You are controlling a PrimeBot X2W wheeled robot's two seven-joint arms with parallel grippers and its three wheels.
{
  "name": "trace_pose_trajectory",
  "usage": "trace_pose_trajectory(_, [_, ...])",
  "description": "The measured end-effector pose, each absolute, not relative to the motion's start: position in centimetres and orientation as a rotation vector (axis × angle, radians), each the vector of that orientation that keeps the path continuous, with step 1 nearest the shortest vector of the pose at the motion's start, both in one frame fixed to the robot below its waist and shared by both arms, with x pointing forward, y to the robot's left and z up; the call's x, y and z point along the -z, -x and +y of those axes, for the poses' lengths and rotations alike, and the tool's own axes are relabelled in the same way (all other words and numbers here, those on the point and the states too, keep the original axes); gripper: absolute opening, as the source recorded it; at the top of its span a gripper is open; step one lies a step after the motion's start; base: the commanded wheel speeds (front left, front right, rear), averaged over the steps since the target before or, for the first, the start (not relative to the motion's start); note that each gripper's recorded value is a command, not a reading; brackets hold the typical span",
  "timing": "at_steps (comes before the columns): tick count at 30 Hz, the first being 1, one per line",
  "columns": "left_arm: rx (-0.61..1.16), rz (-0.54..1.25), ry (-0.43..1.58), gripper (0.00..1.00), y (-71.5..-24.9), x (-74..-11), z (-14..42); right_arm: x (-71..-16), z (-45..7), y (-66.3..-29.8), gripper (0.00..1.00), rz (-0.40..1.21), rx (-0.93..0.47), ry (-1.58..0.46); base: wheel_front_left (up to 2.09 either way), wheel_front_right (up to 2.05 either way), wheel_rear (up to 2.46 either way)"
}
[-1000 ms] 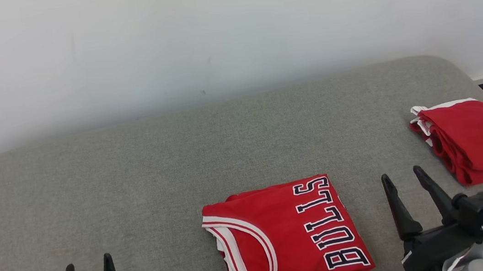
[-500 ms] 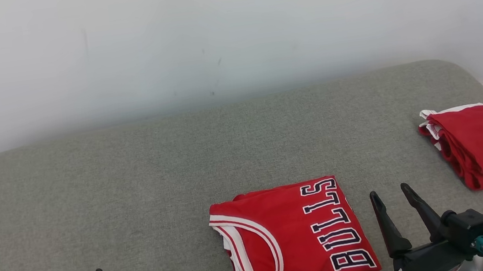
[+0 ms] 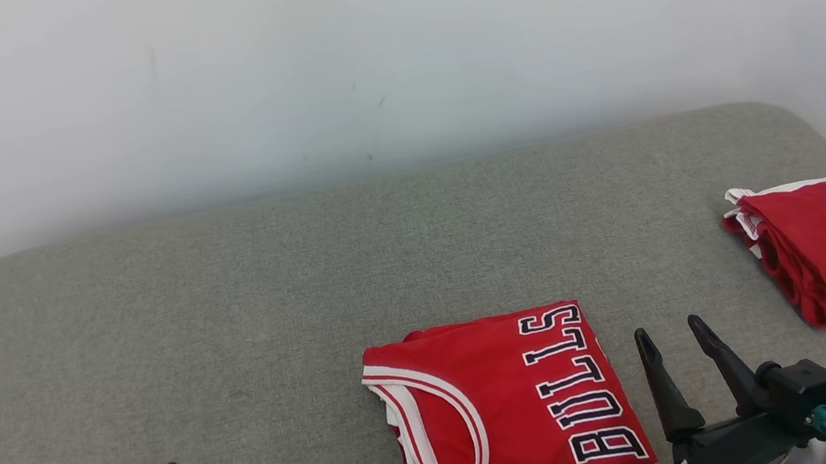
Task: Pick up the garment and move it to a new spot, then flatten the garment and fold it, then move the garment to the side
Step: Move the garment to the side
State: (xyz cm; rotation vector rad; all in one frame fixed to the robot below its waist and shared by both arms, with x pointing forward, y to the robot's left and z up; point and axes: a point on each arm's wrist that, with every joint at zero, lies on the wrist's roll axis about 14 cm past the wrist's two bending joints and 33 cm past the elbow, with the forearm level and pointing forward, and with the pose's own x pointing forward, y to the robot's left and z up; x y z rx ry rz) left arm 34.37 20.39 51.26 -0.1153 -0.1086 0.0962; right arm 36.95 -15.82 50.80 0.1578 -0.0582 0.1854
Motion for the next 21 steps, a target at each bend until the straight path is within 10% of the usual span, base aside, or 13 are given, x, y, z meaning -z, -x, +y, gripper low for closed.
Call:
trace_pose_trajectory(11, [-0.092, -0.091, 0.119, 1.0, -34.1, -50.7, 20.3, -49.7, -15.9, -37.7, 1.0, 0.004, -0.183, -0.138, 0.0, 0.0, 0.0])
trace_pose_trajectory(21, [-0.079, -0.083, 0.132, 1.0, -33.7, -50.4, 20.0, -44.4, -14.9, -39.4, 1.0, 0.408, -0.268, -0.014, 0.0, 0.0, 0.0])
